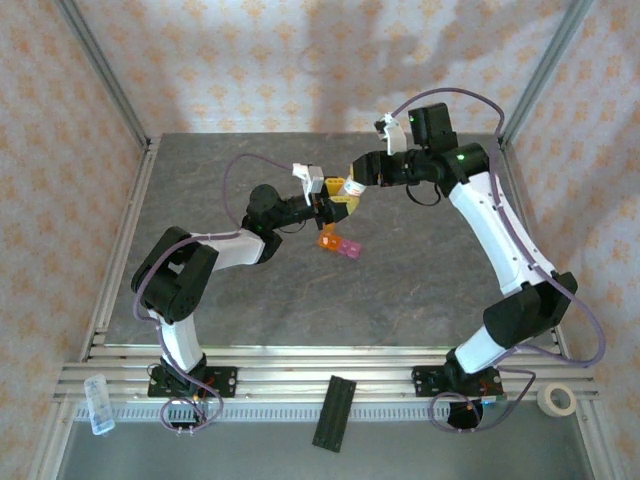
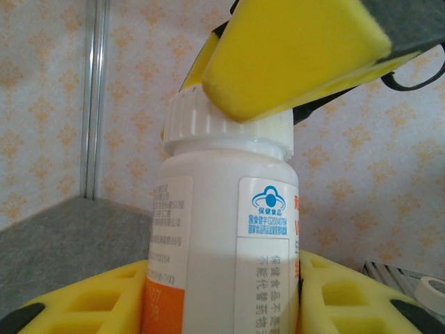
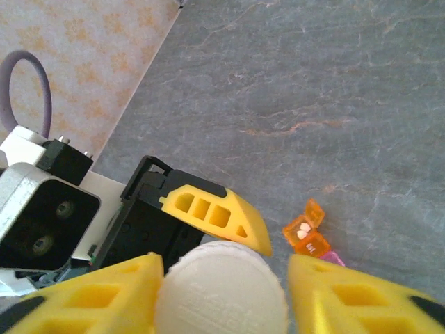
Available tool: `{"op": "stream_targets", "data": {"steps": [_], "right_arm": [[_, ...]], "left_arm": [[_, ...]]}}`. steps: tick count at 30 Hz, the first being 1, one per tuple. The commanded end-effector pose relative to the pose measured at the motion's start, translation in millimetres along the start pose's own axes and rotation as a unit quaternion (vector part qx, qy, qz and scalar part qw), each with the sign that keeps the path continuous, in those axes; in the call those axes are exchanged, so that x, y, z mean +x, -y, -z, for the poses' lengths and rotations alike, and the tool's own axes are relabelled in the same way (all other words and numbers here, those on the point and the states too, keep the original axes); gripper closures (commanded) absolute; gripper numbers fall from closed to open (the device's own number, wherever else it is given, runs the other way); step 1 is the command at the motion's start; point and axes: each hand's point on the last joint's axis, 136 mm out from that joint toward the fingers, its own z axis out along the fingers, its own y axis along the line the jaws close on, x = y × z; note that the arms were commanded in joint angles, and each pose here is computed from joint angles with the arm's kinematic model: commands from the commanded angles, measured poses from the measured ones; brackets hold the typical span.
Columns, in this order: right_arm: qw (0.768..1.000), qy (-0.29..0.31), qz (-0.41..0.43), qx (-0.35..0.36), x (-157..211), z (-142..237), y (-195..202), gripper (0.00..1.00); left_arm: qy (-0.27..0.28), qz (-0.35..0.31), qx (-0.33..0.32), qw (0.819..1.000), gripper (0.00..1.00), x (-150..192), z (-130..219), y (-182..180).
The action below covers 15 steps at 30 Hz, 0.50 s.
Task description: Sort the pills into containers
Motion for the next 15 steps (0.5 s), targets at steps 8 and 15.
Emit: {"op": "stream_targets", "data": {"steps": [8, 15], "right_arm": [[0.998, 0.003, -0.058, 0.013, 5.5, -15.8, 16.6, 0.68], [0.975, 0.031, -0.208, 0.077, 16.2, -37.9, 43.2, 0.67]], "left_arm": [[0.039, -0.042, 0.000, 0.998, 1.00, -31.6, -2.0, 0.1], [0.052, -0.153, -0.102, 0.982, 1.00, -37.1, 9.1, -7.1]]}}
